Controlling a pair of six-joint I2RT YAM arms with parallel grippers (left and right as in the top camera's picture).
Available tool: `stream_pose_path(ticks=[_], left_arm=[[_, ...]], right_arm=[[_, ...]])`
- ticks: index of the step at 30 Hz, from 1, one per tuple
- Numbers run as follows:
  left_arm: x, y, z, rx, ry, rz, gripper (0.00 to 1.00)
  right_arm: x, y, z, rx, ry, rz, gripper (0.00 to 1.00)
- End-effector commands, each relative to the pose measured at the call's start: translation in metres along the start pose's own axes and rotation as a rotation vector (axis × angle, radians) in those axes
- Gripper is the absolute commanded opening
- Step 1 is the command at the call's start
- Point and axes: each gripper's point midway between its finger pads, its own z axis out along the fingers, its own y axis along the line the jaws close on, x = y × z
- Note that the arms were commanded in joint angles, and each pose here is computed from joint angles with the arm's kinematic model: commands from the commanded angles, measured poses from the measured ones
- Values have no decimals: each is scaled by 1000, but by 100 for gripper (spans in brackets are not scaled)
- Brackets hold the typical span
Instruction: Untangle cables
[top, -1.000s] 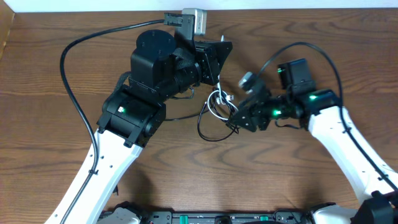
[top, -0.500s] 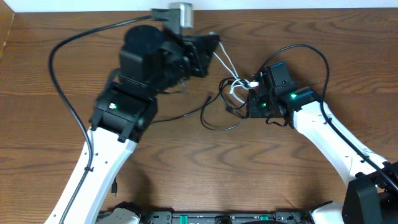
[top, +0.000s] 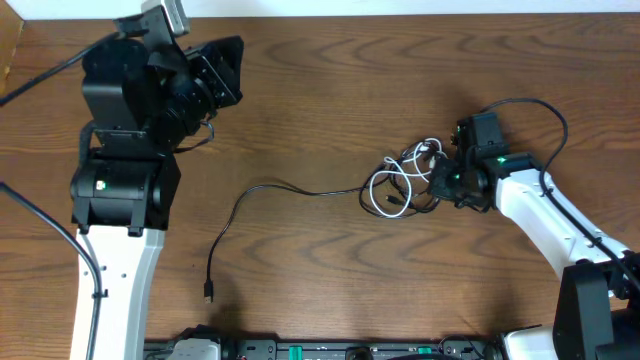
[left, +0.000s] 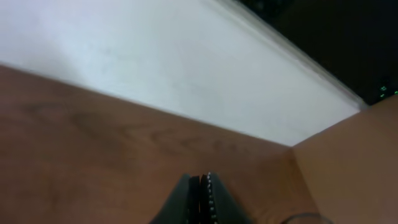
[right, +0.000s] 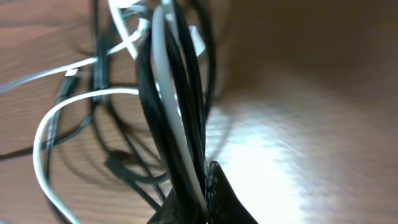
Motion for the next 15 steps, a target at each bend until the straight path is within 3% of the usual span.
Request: stream_pose_path(ticks=[1, 4, 7, 9, 11, 15], left_arm=[[18, 0, 5, -3, 81, 4, 7], [47, -2, 17, 11, 194, 21, 7], [80, -5, 35, 19, 307, 32, 7], [101, -15, 47, 60, 376, 75, 8], [124, -22, 59, 83, 440, 115, 8], [158, -31, 75, 103, 531, 135, 9]], right_arm=[[8, 38, -6, -218, 47, -172, 10], [1, 48, -15, -265, 34, -196, 21], [-6, 83, -48, -445, 13, -319, 43], [-19, 86, -67, -436, -24, -316, 52], [-44, 52, -79, -246, -74, -85, 57], [-61, 16, -90, -154, -124, 53, 60]])
